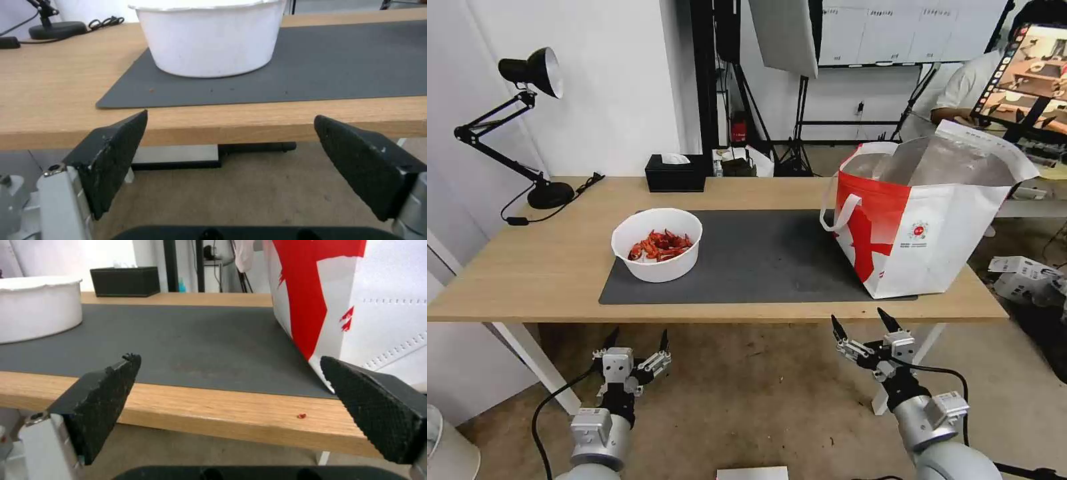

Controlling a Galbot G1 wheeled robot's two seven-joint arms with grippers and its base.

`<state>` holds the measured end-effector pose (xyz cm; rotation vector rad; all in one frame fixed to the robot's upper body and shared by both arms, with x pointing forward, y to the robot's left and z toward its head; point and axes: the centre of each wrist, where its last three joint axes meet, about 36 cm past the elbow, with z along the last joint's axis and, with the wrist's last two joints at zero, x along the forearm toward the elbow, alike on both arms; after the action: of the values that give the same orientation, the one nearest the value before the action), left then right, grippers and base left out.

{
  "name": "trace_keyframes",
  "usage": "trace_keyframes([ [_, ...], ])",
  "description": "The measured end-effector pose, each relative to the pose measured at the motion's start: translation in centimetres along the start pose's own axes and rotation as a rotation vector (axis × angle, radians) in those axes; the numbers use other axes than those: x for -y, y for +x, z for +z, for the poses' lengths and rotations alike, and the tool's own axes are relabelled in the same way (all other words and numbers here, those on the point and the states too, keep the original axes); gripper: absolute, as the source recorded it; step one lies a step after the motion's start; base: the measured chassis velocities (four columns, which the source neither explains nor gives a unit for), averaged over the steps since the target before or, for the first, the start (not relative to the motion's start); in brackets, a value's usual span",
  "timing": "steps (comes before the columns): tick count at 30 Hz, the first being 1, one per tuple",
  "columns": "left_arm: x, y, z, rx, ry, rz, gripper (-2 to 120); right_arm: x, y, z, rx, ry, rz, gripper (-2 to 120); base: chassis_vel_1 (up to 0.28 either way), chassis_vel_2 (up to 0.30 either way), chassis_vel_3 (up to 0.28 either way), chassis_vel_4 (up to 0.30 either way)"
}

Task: Pick up the trash from the table and place it into the takeout bag.

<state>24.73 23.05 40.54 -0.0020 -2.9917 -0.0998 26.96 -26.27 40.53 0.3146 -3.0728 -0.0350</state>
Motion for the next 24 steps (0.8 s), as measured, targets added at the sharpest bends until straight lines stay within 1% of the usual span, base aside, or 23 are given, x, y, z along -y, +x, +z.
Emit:
trace_keyframes([
  [4,-0.3,-0.4,-0.2,0.009,0.003,0.001,100,0.0,0.0,0.0,0.000,0.000,0.000,100,0.000,0.000,0.000,0.000],
  [7,-1.3,-2.0,-1.5,0.038,0.012,-0.014,100,0.0,0.0,0.0,-0.001,-0.001,0.000,100,0.000,0.000,0.000,0.000],
  [9,-1.6,-2.3,-1.8,0.043,0.014,-0.016,100,0.0,0.0,0.0,-0.001,-0.001,-0.001,100,0.000,0.000,0.000,0.000],
  [11,-2.6,-3.8,-3.3,0.058,0.034,-0.027,100,0.0,-0.1,0.0,-0.001,-0.001,0.000,100,0.000,0.000,0.000,0.000],
  [12,-2.6,-3.8,-3.3,0.058,0.034,-0.027,100,0.0,-0.1,0.0,-0.001,-0.001,0.000,100,0.000,0.000,0.000,0.000],
  [13,-3.0,-4.3,-4.0,0.060,0.046,-0.034,100,0.0,-0.1,0.0,-0.001,-0.001,0.000,100,0.000,0.000,0.000,0.000],
  [14,-3.8,-4.9,-5.0,0.060,0.062,-0.042,100,0.0,-0.1,-0.1,-0.001,-0.001,0.000,100,0.000,0.000,0.000,0.000],
  [15,-4.0,-5.4,-5.5,0.058,0.069,-0.043,100,0.0,-0.1,-0.1,-0.001,-0.001,0.000,100,0.000,0.000,0.000,0.000],
  [16,-4.0,-5.4,-5.5,0.058,0.069,-0.043,100,0.0,-0.1,-0.1,-0.001,-0.001,0.000,100,0.000,0.000,0.000,0.000],
  [18,-4.9,-6.8,-7.4,0.044,0.085,-0.039,100,0.0,-0.1,-0.1,-0.001,-0.001,0.000,100,0.000,0.000,0.000,0.000],
  [19,-5.5,-7.8,-8.8,0.033,0.104,-0.026,100,0.0,-0.1,-0.1,-0.001,-0.002,0.000,100,0.000,0.000,0.000,0.000],
  [20,-5.5,-7.8,-8.8,0.033,0.104,-0.026,100,0.0,-0.1,-0.1,-0.001,-0.002,0.000,100,0.000,0.000,0.000,0.000],
  [23,-7.1,-10.8,-12.9,-0.010,0.160,0.018,100,0.0,-0.1,-0.1,-0.001,-0.001,0.000,100,0.000,0.000,0.000,0.000],
  [24,-7.1,-10.8,-12.9,-0.010,0.160,0.018,100,0.0,-0.1,-0.1,-0.001,-0.001,0.000,100,0.000,0.000,0.000,0.000],
])
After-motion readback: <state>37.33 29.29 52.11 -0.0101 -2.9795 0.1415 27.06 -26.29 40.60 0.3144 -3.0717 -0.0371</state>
